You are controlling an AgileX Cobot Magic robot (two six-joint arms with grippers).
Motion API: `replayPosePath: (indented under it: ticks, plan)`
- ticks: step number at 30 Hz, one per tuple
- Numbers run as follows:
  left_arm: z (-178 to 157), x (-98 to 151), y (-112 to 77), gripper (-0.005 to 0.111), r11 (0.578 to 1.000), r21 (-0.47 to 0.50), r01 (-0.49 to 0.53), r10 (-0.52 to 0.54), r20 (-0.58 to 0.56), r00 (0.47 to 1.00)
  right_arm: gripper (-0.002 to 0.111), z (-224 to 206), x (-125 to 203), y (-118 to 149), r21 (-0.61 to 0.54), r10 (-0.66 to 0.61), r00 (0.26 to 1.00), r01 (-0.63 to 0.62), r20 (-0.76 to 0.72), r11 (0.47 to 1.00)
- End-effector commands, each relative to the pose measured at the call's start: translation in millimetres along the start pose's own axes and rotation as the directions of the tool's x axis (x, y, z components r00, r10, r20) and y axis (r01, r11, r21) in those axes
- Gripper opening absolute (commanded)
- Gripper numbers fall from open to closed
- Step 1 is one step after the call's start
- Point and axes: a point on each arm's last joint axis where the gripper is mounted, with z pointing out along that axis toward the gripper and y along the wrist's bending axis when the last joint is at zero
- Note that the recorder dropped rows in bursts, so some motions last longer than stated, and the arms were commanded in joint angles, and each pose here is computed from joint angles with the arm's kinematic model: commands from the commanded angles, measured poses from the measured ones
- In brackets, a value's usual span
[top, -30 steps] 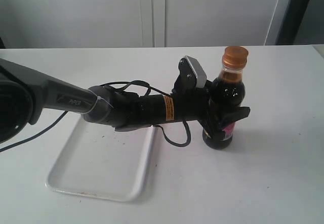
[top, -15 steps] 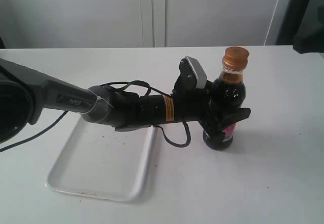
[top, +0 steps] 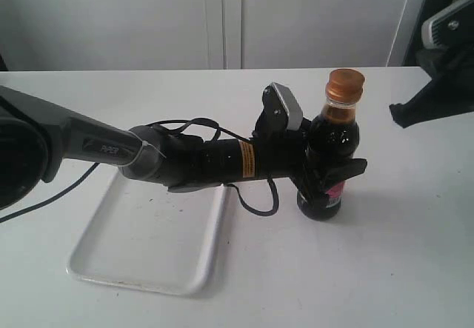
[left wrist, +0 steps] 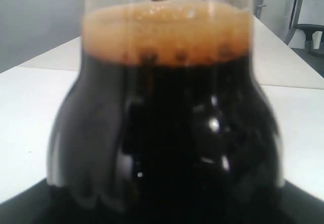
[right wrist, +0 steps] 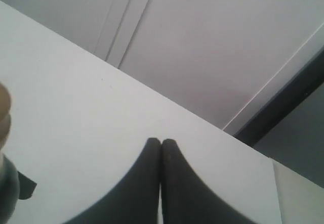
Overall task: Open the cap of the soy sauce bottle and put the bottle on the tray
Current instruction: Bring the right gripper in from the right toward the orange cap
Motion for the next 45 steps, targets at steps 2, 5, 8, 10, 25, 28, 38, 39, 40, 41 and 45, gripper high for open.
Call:
replayPosePath:
  ticks: [2, 5, 8, 10, 25, 28, 38, 39, 40, 41, 45]
  plan:
    - [2.8, -6.8, -6.6, 0.000, 0.999, 0.037, -0.004, 0.003, 0.024, 1.000, 0.000, -2.3, 11.5, 12.7, -0.013, -0.081, 0.995, 0.082, 0.064, 0.997]
    - [2.8, -6.8, -6.6, 0.000, 0.999, 0.037, -0.004, 0.003, 0.024, 1.000, 0.000, -3.9, 13.7, 13.8, 0.002, -0.067, 0.994, 0.067, 0.091, 0.998]
    - [2.8, -6.8, -6.6, 0.000, 0.999, 0.037, -0.004, 0.003, 0.024, 1.000, 0.000, -5.7, 16.3, 15.8, 0.008, -0.063, 0.991, 0.063, 0.119, 0.998]
    - [2.8, -6.8, -6.6, 0.000, 0.999, 0.037, -0.004, 0.003, 0.024, 1.000, 0.000, -6.7, 19.3, 16.9, 0.019, -0.043, 0.990, 0.040, 0.136, 0.999]
    - [2.8, -6.8, -6.6, 0.000, 0.999, 0.037, -0.004, 0.003, 0.024, 1.000, 0.000, 11.8, 30.8, 40.9, -0.026, -0.306, 0.942, 0.312, 0.137, 0.950]
    - [2.8, -6.8, -6.6, 0.000, 0.999, 0.037, -0.004, 0.003, 0.024, 1.000, 0.000, 12.0, 31.0, 39.7, 0.003, -0.275, 0.955, 0.277, 0.111, 0.961]
    - [2.8, -6.8, -6.6, 0.000, 0.999, 0.037, -0.004, 0.003, 0.024, 1.000, 0.000, 13.2, 21.1, 52.3, -0.020, -0.356, 0.926, 0.362, 0.125, 0.932]
    - [2.8, -6.8, -6.6, 0.000, 0.999, 0.037, -0.004, 0.003, 0.024, 1.000, 0.000, 14.0, 20.8, 51.6, -0.024, -0.349, 0.930, 0.353, 0.112, 0.935]
    - [2.8, -6.8, -6.6, 0.000, 0.999, 0.037, -0.004, 0.003, 0.024, 1.000, 0.000, 14.7, 20.5, 50.9, -0.026, -0.340, 0.935, 0.344, 0.101, 0.938]
    - [2.8, -6.8, -6.6, 0.000, 0.999, 0.037, -0.004, 0.003, 0.024, 1.000, 0.000, 15.1, 20.2, 50.9, -0.033, -0.340, 0.936, 0.345, 0.095, 0.938]
    - [2.8, -6.6, -6.5, 0.000, 0.999, 0.036, -0.004, 0.003, 0.022, 1.000, 0.000, 15.1, 16.4, 53.7, -0.051, -0.343, 0.934, 0.349, 0.099, 0.936]
